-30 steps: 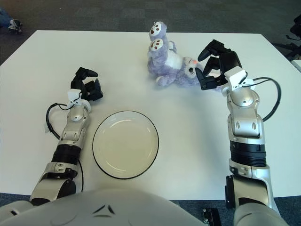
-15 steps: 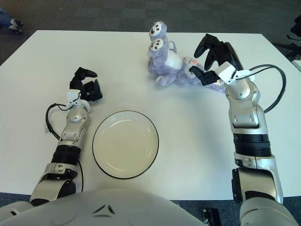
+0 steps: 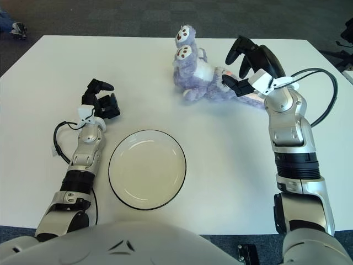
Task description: Put the doll into the plate.
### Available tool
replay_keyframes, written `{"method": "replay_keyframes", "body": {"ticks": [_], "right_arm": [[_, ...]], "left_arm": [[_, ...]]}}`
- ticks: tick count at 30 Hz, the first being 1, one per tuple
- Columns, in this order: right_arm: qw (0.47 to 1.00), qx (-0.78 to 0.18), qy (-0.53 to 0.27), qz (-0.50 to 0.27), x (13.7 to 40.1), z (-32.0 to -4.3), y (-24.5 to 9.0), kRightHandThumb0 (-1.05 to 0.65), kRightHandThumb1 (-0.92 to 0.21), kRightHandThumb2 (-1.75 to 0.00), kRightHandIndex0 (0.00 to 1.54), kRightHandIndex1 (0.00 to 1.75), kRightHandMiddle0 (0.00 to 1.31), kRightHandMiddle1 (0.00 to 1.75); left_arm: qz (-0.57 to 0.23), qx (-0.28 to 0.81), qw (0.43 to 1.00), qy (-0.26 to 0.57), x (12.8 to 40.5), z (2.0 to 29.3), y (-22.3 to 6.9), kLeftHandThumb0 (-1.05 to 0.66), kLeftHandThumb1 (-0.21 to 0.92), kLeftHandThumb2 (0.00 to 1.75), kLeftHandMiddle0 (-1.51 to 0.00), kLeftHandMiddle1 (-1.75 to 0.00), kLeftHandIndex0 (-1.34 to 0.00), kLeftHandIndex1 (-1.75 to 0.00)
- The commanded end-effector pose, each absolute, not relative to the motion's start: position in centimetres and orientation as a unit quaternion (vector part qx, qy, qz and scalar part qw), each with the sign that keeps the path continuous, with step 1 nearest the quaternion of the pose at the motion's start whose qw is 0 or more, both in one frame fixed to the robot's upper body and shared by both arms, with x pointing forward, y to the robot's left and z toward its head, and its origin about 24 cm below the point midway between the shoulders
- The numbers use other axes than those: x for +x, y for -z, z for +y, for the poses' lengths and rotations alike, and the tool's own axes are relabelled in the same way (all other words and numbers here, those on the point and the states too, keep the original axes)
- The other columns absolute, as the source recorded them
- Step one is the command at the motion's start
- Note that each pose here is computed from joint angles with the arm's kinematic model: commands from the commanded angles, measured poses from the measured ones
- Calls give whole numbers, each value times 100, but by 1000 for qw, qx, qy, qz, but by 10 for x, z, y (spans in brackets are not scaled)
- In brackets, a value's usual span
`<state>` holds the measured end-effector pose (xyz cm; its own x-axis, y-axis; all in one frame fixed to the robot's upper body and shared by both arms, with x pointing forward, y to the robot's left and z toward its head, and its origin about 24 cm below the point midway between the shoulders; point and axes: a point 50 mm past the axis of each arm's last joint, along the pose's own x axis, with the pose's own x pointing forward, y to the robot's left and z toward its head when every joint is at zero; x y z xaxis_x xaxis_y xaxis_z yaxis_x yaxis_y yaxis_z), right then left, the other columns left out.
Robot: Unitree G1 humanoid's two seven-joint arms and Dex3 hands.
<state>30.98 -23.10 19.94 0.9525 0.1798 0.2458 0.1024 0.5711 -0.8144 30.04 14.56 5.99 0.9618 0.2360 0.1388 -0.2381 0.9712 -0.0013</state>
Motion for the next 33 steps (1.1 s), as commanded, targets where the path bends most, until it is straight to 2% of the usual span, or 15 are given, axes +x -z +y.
{"method": "replay_keyframes", "body": {"ticks": [1,10,12,13,14,15,17,19,20,21,22,24,27,30,33], "right_arm": [[853,-498,-23,-156,312,-229,-208,-1,-39,-124,46,174,41,175],[831,-535,-41,-148,319,-226,-204,-1,-47,-115,39,175,37,175],[827,-540,-46,-149,320,-226,-203,-1,-57,-102,32,175,30,174],[826,-542,-48,-149,321,-226,-202,10,-50,-111,40,175,24,168],[823,-545,-52,-149,321,-226,-202,27,-34,-130,55,175,15,157],[821,-548,-54,-150,322,-226,-202,-5,-39,-120,76,175,10,148],[813,-559,-64,-149,323,-226,-202,-35,-48,-103,94,175,5,137],[808,-566,-71,-148,325,-226,-202,-55,-54,-91,104,175,2,126],[804,-571,-77,-145,326,-226,-202,-58,-55,-89,105,175,2,124],[802,-574,-82,-144,327,-227,-202,-64,-58,-84,90,175,1,115],[799,-579,-88,-139,328,-227,-202,-66,-59,-82,85,175,1,112],[793,-586,-100,-132,329,-228,-202,-75,-63,-75,43,161,0,101],[787,-594,-115,-120,331,-229,-202,-87,-72,-61,14,96,0,82],[776,-608,-132,-104,336,-232,-201,-94,-78,-52,5,67,0,67],[767,-619,-137,-95,345,-236,-198,-99,-82,-45,1,50,0,54]], "left_arm": [[-57,9,991,-121,296,147,-52,-49,28,137,-120,-175,-64,-175],[-57,11,991,-118,296,147,-52,-48,30,134,-120,-175,-62,-175],[-57,10,991,-117,296,147,-53,-48,30,134,-119,-175,-62,-175],[-57,10,991,-117,296,147,-53,-48,30,134,-119,-175,-62,-175],[-57,9,991,-117,296,147,-53,-48,30,134,-119,-175,-62,-175],[-57,9,992,-116,296,147,-53,-48,30,134,-118,-175,-62,-175],[-57,8,992,-114,296,147,-53,-48,30,134,-118,-175,-62,-175],[-56,7,992,-113,296,147,-53,-48,30,134,-118,-175,-62,-175],[-56,6,992,-112,295,147,-52,-48,30,134,-118,-175,-62,-175],[-56,5,992,-111,295,147,-52,-48,31,133,-117,-175,-62,-175],[-55,4,992,-110,295,146,-52,-48,31,133,-117,-175,-61,-175],[-54,2,993,-108,295,146,-52,-48,31,132,-117,-175,-61,-175],[-54,-1,993,-105,295,147,-52,-48,32,132,-117,-175,-61,-175],[-54,-1,993,-102,294,146,-52,-47,32,131,-116,-175,-60,-175],[-54,-2,993,-101,294,146,-52,-47,32,131,-116,-175,-60,-175]]}}
